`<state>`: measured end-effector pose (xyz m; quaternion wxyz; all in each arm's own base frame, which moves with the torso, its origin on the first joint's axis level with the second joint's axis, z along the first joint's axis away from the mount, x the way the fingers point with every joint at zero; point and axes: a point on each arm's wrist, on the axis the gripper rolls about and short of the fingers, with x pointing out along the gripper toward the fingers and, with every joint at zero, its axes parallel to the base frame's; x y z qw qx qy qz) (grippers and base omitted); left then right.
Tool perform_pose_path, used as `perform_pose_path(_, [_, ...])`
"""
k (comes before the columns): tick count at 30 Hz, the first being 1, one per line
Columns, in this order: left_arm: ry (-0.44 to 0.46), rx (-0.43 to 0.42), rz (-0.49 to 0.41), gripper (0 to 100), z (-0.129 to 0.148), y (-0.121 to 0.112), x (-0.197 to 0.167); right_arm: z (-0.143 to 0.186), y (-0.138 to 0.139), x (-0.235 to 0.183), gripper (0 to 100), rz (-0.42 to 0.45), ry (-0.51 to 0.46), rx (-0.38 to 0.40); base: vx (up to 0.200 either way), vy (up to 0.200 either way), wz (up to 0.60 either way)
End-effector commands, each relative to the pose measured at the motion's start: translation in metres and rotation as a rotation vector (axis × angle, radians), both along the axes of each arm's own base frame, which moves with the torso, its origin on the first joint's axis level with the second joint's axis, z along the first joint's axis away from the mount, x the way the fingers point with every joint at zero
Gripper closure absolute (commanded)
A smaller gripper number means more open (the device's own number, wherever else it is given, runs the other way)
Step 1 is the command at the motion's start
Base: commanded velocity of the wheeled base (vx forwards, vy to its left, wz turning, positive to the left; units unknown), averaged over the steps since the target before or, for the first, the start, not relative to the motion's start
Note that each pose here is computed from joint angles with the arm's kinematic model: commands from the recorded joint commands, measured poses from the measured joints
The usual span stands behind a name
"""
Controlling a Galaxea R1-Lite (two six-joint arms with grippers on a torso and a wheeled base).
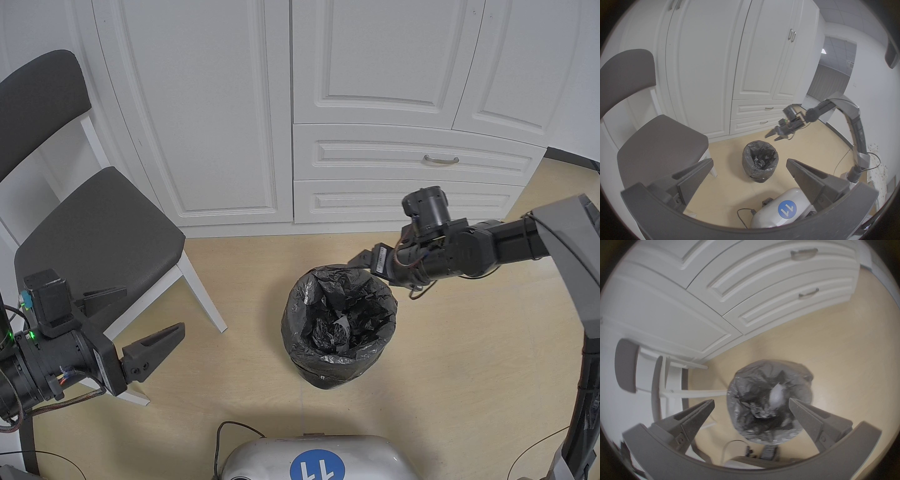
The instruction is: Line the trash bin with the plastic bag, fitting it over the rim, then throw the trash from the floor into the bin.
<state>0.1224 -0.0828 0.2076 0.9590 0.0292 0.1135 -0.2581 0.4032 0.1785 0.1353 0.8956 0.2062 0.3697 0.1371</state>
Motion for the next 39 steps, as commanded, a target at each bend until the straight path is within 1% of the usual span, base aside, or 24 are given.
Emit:
perform_pose_path(1, [0.032,0.014,0.138,0,-0.006,0.015,0.014,0.03,-0.064,-0.062,0,0.093,-0.261,-0.208,0.0,0.0,0.0])
perform_pose_path(2, [0.029,0.012,0.158,0,-0.006,0.019,0.015,0.03,-0.073,-0.07,0,0.095,-0.297,-0.227,0.0,0.0,0.0])
perform_pose_path(3, [0.028,0.011,0.163,0,-0.006,0.019,0.015,0.031,-0.076,-0.073,0,0.094,-0.308,-0.23,0.0,0.0,0.0])
perform_pose_path(5, [0.019,0.008,0.181,0,-0.006,0.023,0.012,0.036,-0.096,-0.095,0,0.069,-0.411,-0.254,0.0,0.0,0.0])
perform_pose_path(8, [-0.009,-0.022,0.196,0,0.001,0.028,0.007,0.041,-0.116,-0.119,0,0.025,-0.515,-0.281,0.0,0.0,0.0])
perform_pose_path(10, [-0.018,-0.032,0.197,0,0.003,0.028,0.007,0.041,-0.122,-0.125,0,0.012,-0.536,-0.293,0.0,0.0,0.0])
perform_pose_path(11, [-0.053,-0.055,0.201,0,0.009,0.029,0.006,0.046,-0.137,-0.139,0,-0.02,-0.59,-0.331,0.0,0.0,0.0])
perform_pose_path(14, [-0.124,-0.085,0.224,0,0.015,0.032,0.003,0.053,-0.152,-0.158,0,-0.067,-0.657,-0.361,0.0,0.0,0.0])
perform_pose_path(15, [-0.134,-0.087,0.232,0,0.016,0.033,0.002,0.055,-0.153,-0.161,0,-0.073,-0.67,-0.36,0.0,0.0,0.0])
perform_pose_path(18, [-0.185,-0.095,0.299,0,0.023,0.037,-0.002,0.067,-0.158,-0.184,0,-0.104,-0.767,-0.333,0.0,0.0,0.0])
perform_pose_path(19, [-0.185,-0.095,0.299,0,0.023,0.037,-0.002,0.067,-0.158,-0.184,0,-0.104,-0.767,-0.333,0.0,0.0,0.0])
perform_pose_path(20, [-0.217,-0.1,0.322,0,0.028,0.04,-0.007,0.08,-0.16,-0.202,0,-0.138,-0.864,-0.295,0.0,0.0,0.0])
perform_pose_path(21, [-0.23,-0.104,0.327,0,0.03,0.041,-0.009,0.087,-0.161,-0.209,0,-0.152,-0.909,-0.276,0.0,0.0,0.0])
perform_pose_path(22, [-0.23,-0.104,0.327,0,0.03,0.041,-0.009,0.087,-0.161,-0.209,0,-0.152,-0.909,-0.276,0.0,0.0,0.0])
perform_pose_path(23, [-0.26,-0.107,0.333,0,0.036,0.043,-0.013,0.099,-0.162,-0.222,0,-0.178,-0.967,-0.25,0.0,0.0,0.0])
perform_pose_path(25, [-0.3,-0.104,0.341,0,0.045,0.046,-0.015,0.111,-0.163,-0.23,0,-0.192,-1.018,-0.241,0.0,0.0,0.0])
perform_pose_path(26, [-0.311,-0.104,0.344,0,0.048,0.046,-0.016,0.114,-0.163,-0.231,0,-0.196,-1.03,-0.24,0.0,0.0,0.0])
perform_pose_path(27, [-0.345,-0.11,0.351,0,0.057,0.047,-0.016,0.123,-0.165,-0.236,0,-0.204,-1.052,-0.239,0.0,0.0,0.0])
perform_pose_path(29, [-0.387,-0.129,0.364,0,0.071,0.049,-0.017,0.137,-0.166,-0.242,0,-0.209,-1.058,-0.242,0.0,0.0,0.0])
perform_pose_path(33, [-0.485,-0.154,0.445,0,0.102,0.06,-0.021,0.173,-0.168,-0.268,0,-0.2,-0.987,-0.247,0.0,0.0,0.0])
perform_pose_path(34, [-0.491,-0.156,0.449,0,0.104,0.061,-0.022,0.175,-0.168,-0.27,0,-0.2,-0.981,-0.248,0.0,0.0,0.0])
perform_pose_path(35, [-0.512,-0.164,0.463,0,0.111,0.063,-0.025,0.181,-0.171,-0.279,0,-0.21,-0.94,-0.257,0.0,0.0,0.0])
perform_pose_path(36, [-0.513,-0.164,0.467,0,0.113,0.064,-0.026,0.183,-0.172,-0.284,0,-0.222,-0.924,-0.262,0.0,0.0,0.0])
perform_pose_path(39, [-0.503,-0.145,0.477,0,0.112,0.066,-0.034,0.185,-0.177,-0.303,0,-0.26,-0.93,-0.28,0.0,0.0,0.0])
